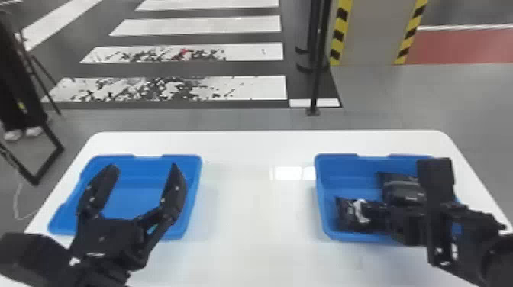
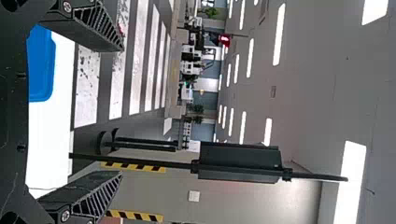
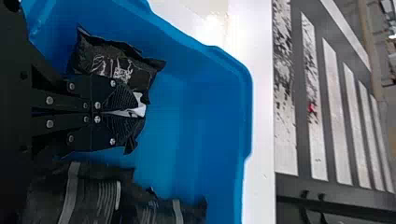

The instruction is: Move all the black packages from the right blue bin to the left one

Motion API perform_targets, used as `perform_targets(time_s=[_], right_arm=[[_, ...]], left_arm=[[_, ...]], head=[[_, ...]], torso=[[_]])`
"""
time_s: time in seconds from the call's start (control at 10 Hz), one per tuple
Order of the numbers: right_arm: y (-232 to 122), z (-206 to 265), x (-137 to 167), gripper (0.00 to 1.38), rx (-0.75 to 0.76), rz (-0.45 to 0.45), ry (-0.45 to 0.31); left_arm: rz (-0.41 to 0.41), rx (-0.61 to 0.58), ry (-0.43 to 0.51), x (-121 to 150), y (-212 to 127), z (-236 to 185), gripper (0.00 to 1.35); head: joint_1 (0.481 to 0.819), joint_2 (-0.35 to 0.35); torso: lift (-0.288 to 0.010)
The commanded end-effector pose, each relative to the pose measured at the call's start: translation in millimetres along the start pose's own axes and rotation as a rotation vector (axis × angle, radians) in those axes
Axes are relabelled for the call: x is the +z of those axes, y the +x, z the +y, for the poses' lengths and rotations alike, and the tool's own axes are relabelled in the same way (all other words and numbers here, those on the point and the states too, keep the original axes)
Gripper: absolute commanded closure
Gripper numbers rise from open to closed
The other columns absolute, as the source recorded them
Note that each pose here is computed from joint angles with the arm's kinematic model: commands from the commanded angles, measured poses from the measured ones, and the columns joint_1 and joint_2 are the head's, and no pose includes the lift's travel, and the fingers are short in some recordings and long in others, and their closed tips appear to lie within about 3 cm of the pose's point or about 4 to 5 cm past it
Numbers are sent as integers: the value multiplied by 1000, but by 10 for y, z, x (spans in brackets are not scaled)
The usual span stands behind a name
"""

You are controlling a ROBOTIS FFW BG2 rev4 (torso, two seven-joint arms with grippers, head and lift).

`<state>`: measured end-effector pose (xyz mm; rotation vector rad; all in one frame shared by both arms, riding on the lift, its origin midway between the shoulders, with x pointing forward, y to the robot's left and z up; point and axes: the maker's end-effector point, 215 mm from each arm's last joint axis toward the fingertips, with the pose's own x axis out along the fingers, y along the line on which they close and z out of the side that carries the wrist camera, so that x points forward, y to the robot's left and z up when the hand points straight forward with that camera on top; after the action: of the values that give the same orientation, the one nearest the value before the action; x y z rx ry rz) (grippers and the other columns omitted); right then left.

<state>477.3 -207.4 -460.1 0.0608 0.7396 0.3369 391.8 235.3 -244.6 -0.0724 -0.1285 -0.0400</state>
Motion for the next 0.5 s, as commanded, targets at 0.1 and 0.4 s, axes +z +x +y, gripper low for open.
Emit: perform_targets(time_s=[0.1,0.4], right_arm=[[-514,-339,514,1179,-97,-215,17],[-605,236,1161,1179,164,-430,109]], left_arm=[[-20,6,-4,48,-13,24,98],[-48,-27,-162,143,20,-170,98]], head=[[695,17],[695,-3]], torso=[[-132],[-132]])
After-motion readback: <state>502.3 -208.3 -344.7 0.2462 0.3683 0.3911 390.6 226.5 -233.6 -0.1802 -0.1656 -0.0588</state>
